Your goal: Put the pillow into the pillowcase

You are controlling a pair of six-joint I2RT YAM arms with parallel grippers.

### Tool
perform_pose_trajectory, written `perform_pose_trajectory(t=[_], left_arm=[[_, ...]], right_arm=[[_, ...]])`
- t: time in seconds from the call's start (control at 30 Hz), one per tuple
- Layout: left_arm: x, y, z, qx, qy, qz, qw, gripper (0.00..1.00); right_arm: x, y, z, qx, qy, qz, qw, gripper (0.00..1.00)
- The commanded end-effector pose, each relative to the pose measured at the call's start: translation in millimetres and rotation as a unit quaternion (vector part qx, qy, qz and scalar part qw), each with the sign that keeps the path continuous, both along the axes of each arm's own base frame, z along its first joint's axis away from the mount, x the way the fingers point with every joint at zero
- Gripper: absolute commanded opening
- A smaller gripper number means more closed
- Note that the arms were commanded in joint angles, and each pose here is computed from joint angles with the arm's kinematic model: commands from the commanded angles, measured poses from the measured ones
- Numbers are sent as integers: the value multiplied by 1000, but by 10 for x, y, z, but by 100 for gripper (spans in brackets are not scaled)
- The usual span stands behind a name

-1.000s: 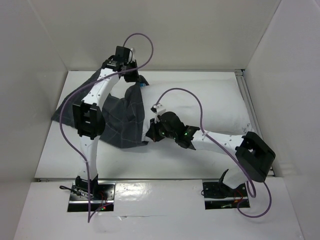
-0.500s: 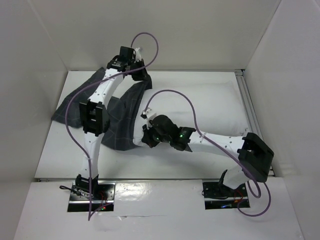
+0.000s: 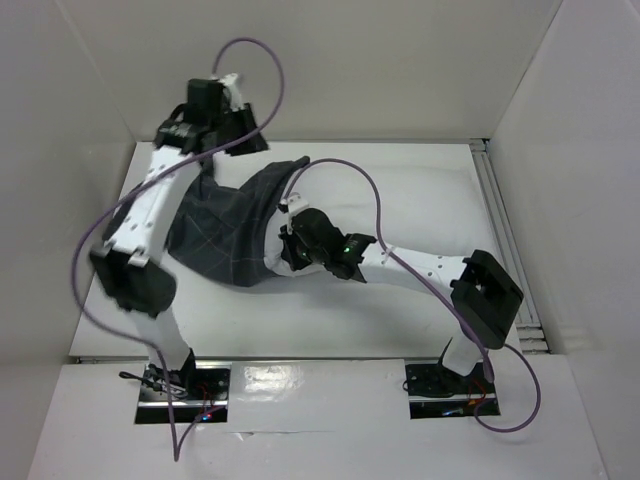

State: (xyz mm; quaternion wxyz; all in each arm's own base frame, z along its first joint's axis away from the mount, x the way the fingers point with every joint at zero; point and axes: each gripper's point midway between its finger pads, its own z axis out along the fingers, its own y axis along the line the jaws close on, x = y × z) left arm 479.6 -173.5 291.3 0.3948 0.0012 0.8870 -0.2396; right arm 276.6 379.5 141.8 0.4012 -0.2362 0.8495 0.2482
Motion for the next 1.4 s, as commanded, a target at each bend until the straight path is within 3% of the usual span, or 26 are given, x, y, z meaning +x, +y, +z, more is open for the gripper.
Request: perform_pose_trajectory(t=[0.0,0.03,0.1,0.13,0.2,0.23,0.33,0.57,0.63,0.7,0.9,1.1,1.2,1.37], left_arm=[[-580,468,104,25,-7,73,997,24],[-683,483,31,18,-4,78,997,13],[-1063,401,22,-31,0,64,997,7],[-1281,402,-492,-34,56,67,996,16],[-1448,289,-658,-90,55,75,992,48],[-1722,222,-954,-98,76,70,990,52],[-1980,137,-1217,-131,74,90,985,59],[-2133,34,-1430,-170,31,98,980,51],[-2134,19,-1470,-171,28,100,980,52],[-2104,-37,-1475,-173,25,94,980,60],[-2028,-167,-1563,-152,31,76,985,59],[-1998,-47,-1625,-110,47,110,987,30],[-2026,-11,-1470,-114,36,113,986,0],[-2148,-62,-1197,-119,37,78,989,0]], right_arm=[[96,-72,92,15,-12,3,1000,0],[66,-75,87,19,-11,8,1000,0],[33,-51,90,29,1,20,999,0],[89,-94,90,29,1,13,999,0],[107,-110,91,33,6,15,999,0],[123,-124,93,36,9,17,999,0],[120,-143,44,29,20,26,999,0],[162,-170,44,26,26,28,999,0],[176,-154,83,29,22,29,999,0],[177,-154,83,30,22,29,999,0],[181,-150,62,26,26,28,999,0],[195,-152,84,26,27,22,999,0],[286,-149,98,24,25,12,999,0],[509,-132,183,16,19,-12,1000,0]])
